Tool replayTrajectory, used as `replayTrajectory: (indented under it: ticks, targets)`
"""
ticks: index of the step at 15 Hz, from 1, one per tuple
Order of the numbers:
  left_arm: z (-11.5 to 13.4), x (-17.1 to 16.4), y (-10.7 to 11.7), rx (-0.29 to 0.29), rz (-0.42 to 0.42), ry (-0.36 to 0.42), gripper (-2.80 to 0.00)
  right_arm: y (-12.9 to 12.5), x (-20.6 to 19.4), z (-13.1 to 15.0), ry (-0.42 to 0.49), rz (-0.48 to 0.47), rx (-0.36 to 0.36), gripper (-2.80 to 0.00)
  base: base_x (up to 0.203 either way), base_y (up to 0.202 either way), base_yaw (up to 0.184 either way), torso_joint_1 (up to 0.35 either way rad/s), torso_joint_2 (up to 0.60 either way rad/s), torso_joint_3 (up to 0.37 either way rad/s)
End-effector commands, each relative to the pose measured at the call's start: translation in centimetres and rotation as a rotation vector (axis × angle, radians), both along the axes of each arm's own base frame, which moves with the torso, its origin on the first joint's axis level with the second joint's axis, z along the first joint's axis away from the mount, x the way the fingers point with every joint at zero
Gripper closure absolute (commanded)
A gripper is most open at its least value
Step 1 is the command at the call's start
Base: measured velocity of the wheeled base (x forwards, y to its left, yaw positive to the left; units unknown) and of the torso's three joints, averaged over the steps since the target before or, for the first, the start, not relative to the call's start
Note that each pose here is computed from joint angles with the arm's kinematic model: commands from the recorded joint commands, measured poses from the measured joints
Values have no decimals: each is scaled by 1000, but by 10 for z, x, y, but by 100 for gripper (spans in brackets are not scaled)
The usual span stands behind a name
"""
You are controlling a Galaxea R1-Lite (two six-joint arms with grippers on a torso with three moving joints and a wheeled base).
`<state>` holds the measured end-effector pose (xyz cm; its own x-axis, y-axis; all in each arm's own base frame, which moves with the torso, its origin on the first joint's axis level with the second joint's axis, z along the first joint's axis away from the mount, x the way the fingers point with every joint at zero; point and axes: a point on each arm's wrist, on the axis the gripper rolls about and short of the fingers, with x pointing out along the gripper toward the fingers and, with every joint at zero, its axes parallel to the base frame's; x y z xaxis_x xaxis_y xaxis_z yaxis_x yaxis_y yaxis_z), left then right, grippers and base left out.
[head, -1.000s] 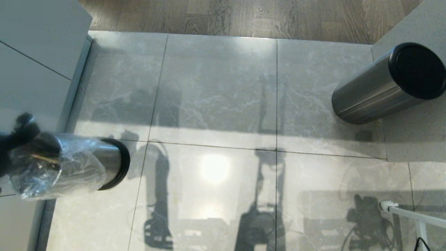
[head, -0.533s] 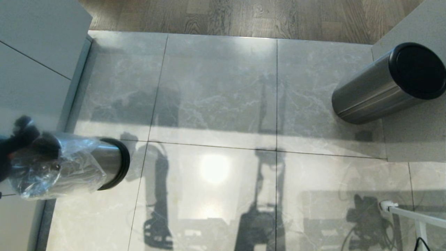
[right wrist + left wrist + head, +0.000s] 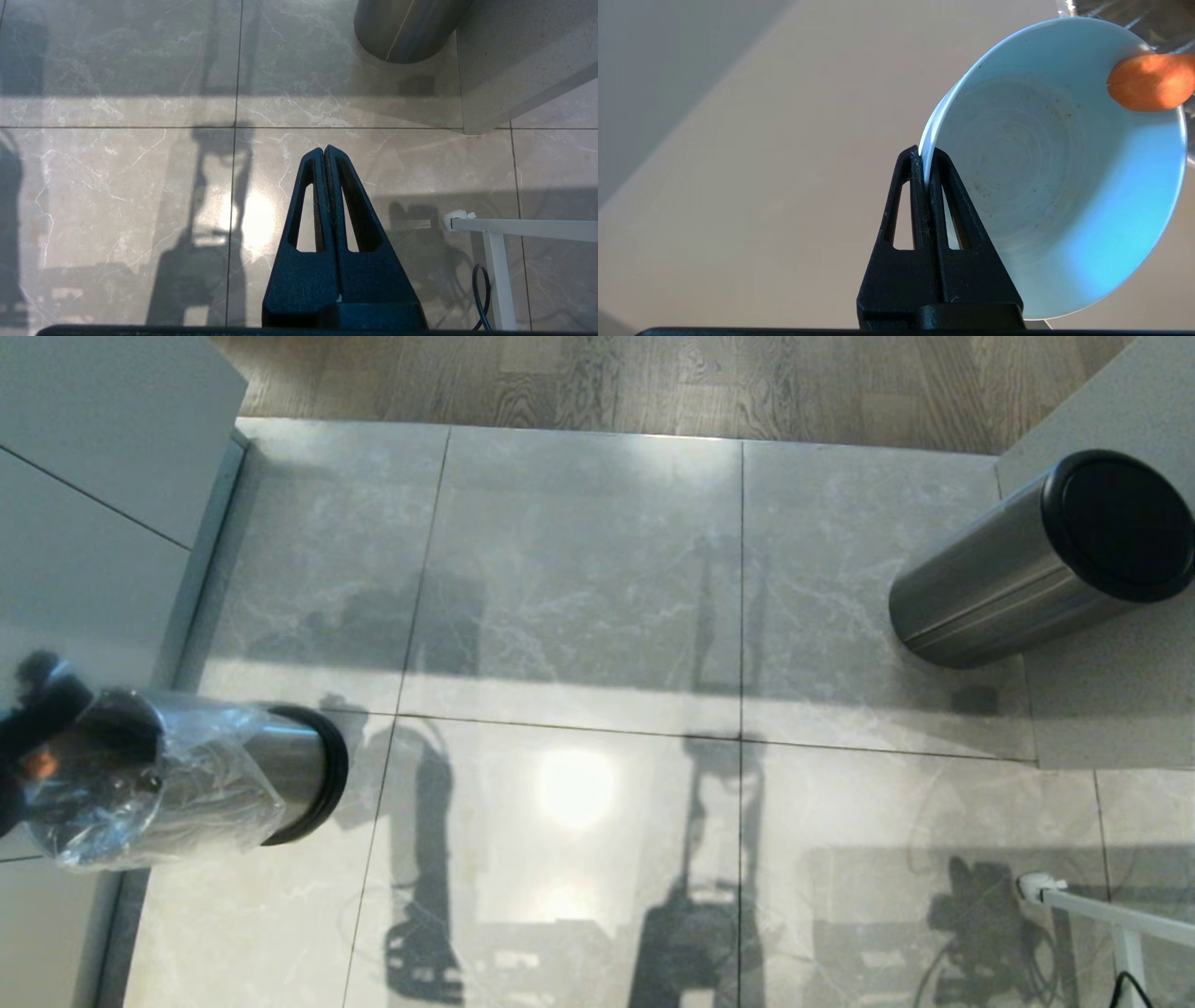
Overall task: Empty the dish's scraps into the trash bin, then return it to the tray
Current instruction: Pour the leftover food from the bowl into the trash can
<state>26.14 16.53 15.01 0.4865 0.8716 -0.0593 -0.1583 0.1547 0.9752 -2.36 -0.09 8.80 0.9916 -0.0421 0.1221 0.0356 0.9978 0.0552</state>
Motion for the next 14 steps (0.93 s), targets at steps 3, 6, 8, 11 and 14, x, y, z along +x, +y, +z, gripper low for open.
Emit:
replayTrajectory:
  ticks: [3, 6, 8, 11, 14]
  targets:
    - [14, -8, -5, 34, 4, -28, 0, 0, 0, 0, -2, -1, 0, 0, 0, 0, 0, 0, 0, 0]
    - [17, -12, -8, 71, 32, 35, 0, 0, 0, 0, -2, 1, 0, 0, 0, 0, 0, 0, 0, 0]
    - [20, -10, -13, 118, 26, 103, 0, 0, 0, 0, -2, -1, 0, 0, 0, 0, 0, 0, 0, 0]
    - [7, -4, -14, 117, 5, 146, 0, 0, 0, 0, -2, 1, 0, 0, 0, 0, 0, 0, 0, 0]
    - [11, -4, -18, 164, -6, 188, 0, 0, 0, 0, 0, 1, 0, 0, 0, 0, 0, 0, 0, 0]
